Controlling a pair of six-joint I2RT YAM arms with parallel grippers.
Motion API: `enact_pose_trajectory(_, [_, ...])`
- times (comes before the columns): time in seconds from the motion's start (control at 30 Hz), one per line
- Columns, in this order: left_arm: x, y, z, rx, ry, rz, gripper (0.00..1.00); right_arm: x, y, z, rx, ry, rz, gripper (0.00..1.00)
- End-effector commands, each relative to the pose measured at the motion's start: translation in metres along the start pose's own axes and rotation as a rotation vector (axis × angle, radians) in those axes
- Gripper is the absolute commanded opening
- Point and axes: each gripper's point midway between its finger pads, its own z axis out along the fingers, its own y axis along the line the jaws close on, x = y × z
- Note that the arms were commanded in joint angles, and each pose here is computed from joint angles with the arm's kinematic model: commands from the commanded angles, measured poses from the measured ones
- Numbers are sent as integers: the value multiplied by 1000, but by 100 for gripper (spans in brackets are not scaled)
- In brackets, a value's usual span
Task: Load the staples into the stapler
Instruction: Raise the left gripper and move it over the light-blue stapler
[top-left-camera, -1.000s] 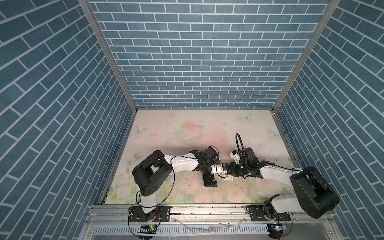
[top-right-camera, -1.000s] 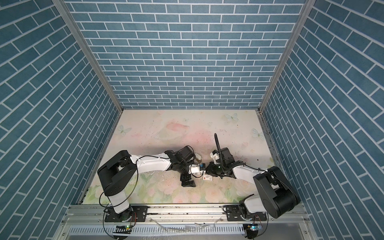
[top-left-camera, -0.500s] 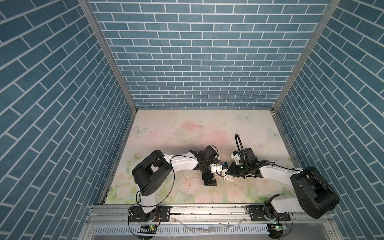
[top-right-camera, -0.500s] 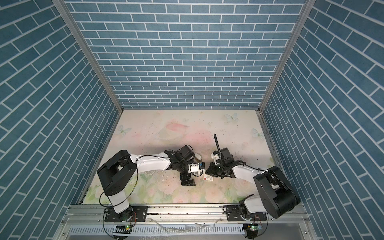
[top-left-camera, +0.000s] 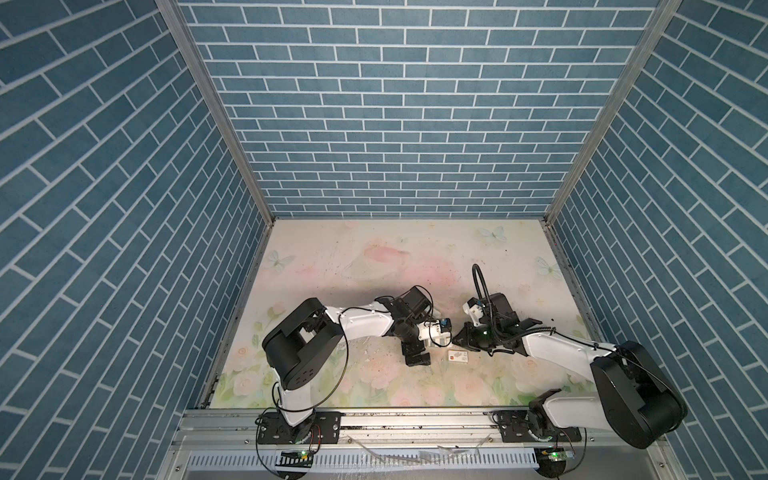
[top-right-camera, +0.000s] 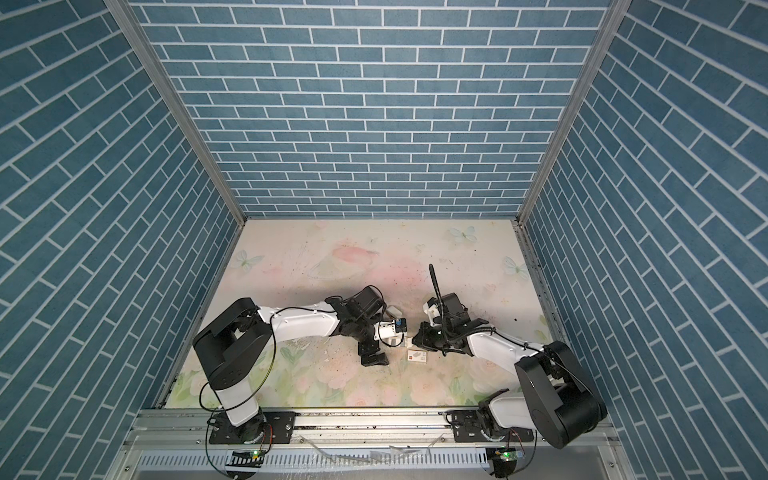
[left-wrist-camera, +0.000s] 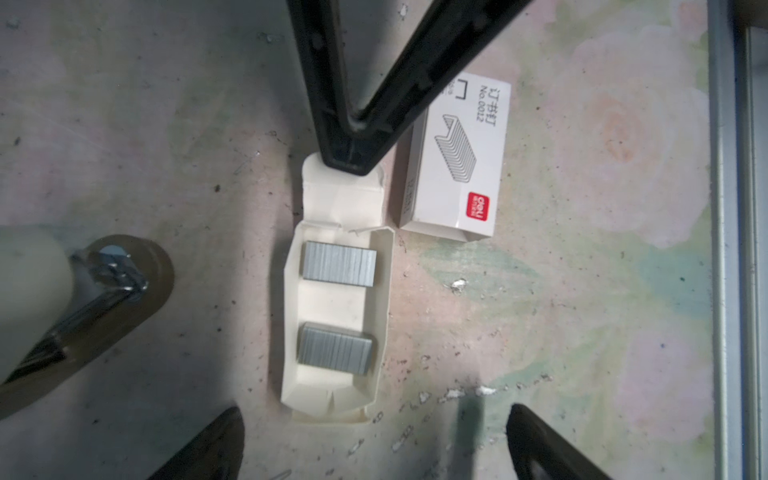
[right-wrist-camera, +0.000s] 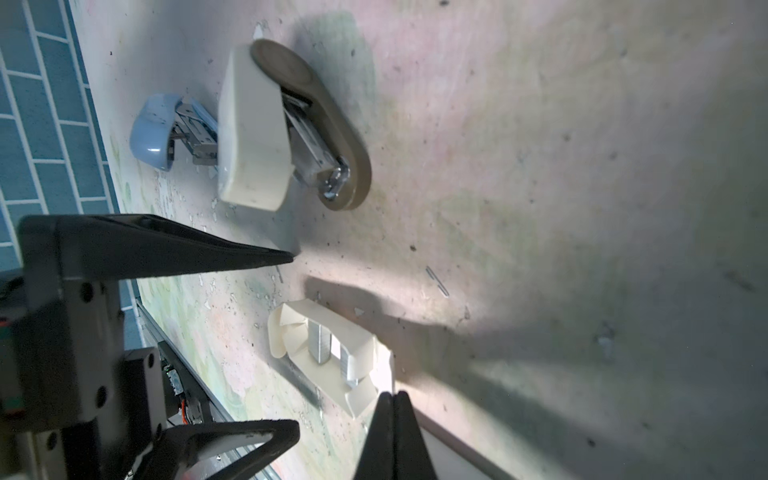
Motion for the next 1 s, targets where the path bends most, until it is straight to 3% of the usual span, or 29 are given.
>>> enact_pose_trajectory(0.0, [25,-10,-3,31,81,-33,100,-6,5,-4,9,-18,-36,10])
enact_pose_trajectory(0.3, [14,-17,-34,52,67,-13,100,-8,3,-8,37,-32,-46,20])
enact_pose_trajectory(0.53, [-15,0,-87,16,-5,-12,100,-14,8,-22,53,-73,-63,25])
enact_pose_trajectory(0.73, [-13,36,-127,-47,62,79,100,-16,18,-47,67,-124,-63,25])
enact_pose_trajectory(0.97, [8,71,-130,-36,181,133,100,-13,22,-72,44,-182,-23,27])
